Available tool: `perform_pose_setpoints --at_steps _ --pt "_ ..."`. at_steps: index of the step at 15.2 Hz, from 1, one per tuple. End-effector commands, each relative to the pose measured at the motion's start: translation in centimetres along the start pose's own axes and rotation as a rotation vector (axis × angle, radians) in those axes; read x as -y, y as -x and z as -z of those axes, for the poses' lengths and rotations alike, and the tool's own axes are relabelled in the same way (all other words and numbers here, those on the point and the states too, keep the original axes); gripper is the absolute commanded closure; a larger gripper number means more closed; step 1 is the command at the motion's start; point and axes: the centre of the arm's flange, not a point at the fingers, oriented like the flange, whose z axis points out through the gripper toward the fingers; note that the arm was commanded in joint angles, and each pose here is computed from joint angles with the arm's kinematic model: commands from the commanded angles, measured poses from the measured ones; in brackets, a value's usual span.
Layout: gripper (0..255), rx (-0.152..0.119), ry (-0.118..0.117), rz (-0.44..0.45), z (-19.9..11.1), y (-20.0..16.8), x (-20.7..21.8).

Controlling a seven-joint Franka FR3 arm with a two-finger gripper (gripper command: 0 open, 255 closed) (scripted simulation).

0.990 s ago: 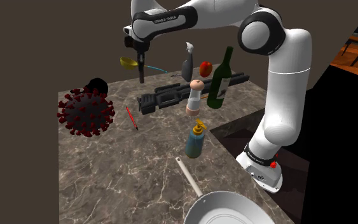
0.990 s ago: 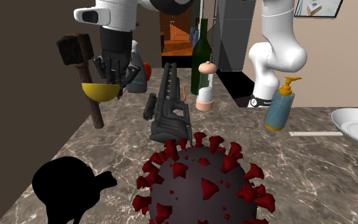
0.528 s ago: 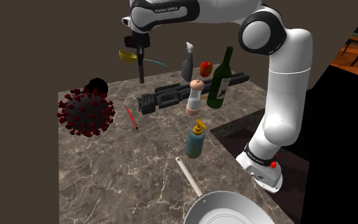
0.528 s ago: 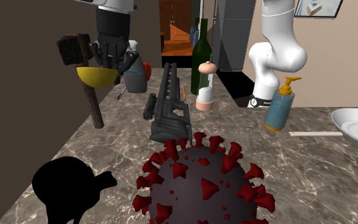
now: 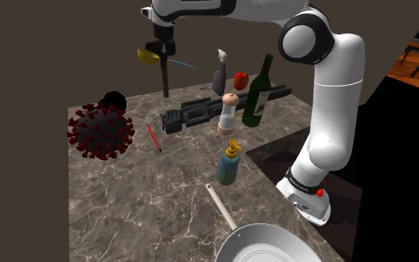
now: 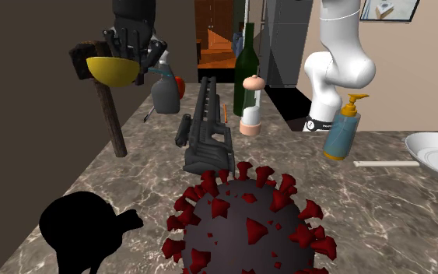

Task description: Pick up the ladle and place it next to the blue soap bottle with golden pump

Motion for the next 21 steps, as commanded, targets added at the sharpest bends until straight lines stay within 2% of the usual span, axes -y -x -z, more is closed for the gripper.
perform_pose_setpoints --at_steps 1,6,21 --pt "255 0.000 0.000 0.000 1.1 -0.1 -0.2" --pt "255 0.000 0.000 0.000 3.4 -0.2 -0.5" --pt "255 0.000 0.000 0.000 6.5 -1.5 19.0"
